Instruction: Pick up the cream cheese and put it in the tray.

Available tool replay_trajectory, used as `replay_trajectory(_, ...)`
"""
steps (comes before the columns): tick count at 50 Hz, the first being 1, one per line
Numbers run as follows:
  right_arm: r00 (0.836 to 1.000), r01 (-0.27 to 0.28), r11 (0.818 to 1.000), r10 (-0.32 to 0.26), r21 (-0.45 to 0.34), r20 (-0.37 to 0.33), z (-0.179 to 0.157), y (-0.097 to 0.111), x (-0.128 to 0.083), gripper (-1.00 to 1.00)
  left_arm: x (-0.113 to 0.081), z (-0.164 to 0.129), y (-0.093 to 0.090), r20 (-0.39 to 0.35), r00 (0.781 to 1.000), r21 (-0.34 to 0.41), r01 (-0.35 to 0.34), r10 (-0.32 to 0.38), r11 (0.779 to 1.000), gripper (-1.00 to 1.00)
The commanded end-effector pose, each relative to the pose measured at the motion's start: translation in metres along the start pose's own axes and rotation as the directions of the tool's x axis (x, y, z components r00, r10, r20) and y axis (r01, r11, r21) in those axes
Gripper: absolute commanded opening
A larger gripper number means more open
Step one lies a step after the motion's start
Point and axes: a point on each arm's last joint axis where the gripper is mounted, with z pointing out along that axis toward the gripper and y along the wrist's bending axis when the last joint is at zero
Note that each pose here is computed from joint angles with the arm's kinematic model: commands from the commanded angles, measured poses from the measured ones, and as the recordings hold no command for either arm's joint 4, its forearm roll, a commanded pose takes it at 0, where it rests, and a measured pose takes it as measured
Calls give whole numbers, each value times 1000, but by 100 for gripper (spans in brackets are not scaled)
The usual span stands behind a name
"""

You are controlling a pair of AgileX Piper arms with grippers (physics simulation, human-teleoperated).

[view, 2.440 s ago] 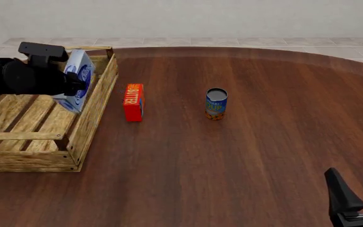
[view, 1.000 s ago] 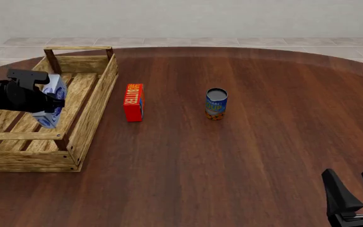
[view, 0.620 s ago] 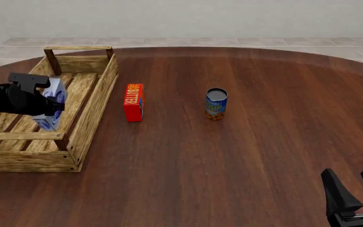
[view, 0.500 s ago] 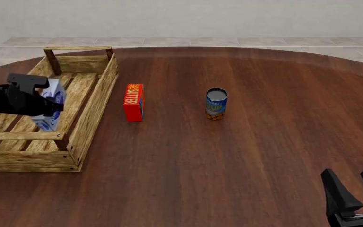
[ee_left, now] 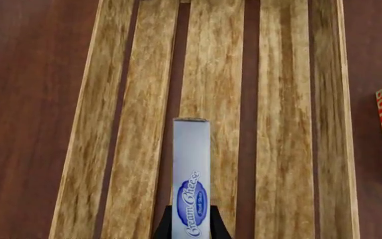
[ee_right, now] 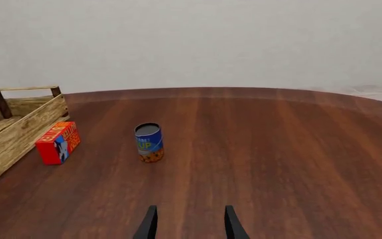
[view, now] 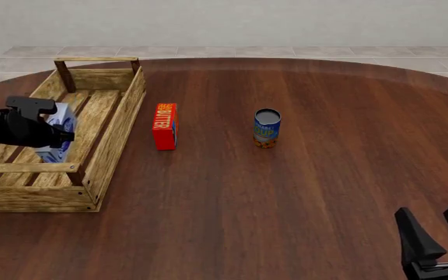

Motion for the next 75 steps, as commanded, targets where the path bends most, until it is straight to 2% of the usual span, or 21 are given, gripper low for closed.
replay_trajectory(1, 1000, 0, 1000, 0, -2, -3, 1, 0, 0, 100, 3, 2, 8, -2, 1000, -14, -3, 3, 1000, -100)
replay_trajectory(24, 1000, 0, 1000, 0, -8, -12, 2, 1, 0, 100, 12, 8, 14, -11, 1000, -27, -8, 8, 1000, -100)
replay_trajectory(33, 1000, 0, 1000, 0, -8, -12, 3, 1, 0, 100, 7, 6, 18, -5, 1000, -32, -4, 4, 999, -100)
replay_trajectory(42, 1000, -2, 1000, 2, -11, -16, 3, 1, 1, 100, 15, 10, 17, -17, 1000, -30, -7, 6, 1000, -100)
replay_trajectory(43, 1000, -3, 1000, 3, -11, -16, 3, 1, 1, 100, 15, 11, 17, -18, 1000, -31, -7, 7, 999, 100)
replay_trajectory(51, 1000, -4, 1000, 4, -12, -15, 2, 1, 1, 100, 12, 8, 16, -18, 1000, -28, 0, 0, 1000, 100)
replay_trajectory(53, 1000, -6, 1000, 5, -12, -16, 2, 1, 1, 100, 9, 1, 6, -11, 1000, -12, -4, 4, 1000, 100)
replay_trajectory(64, 1000, -7, 1000, 7, -16, -16, 3, 1, 1, 100, -2, -18, 1, 19, 1000, -6, -10, 10, 1000, 100)
replay_trajectory(71, 1000, -9, 1000, 9, -16, -18, 3, 1, 1, 100, -11, -42, -12, 57, 998, 12, -34, 34, 999, 100)
replay_trajectory(75, 1000, -10, 1000, 9, -18, -18, 3, 1, 1, 100, -19, -54, -10, 79, 996, 8, -29, 28, 1000, 100)
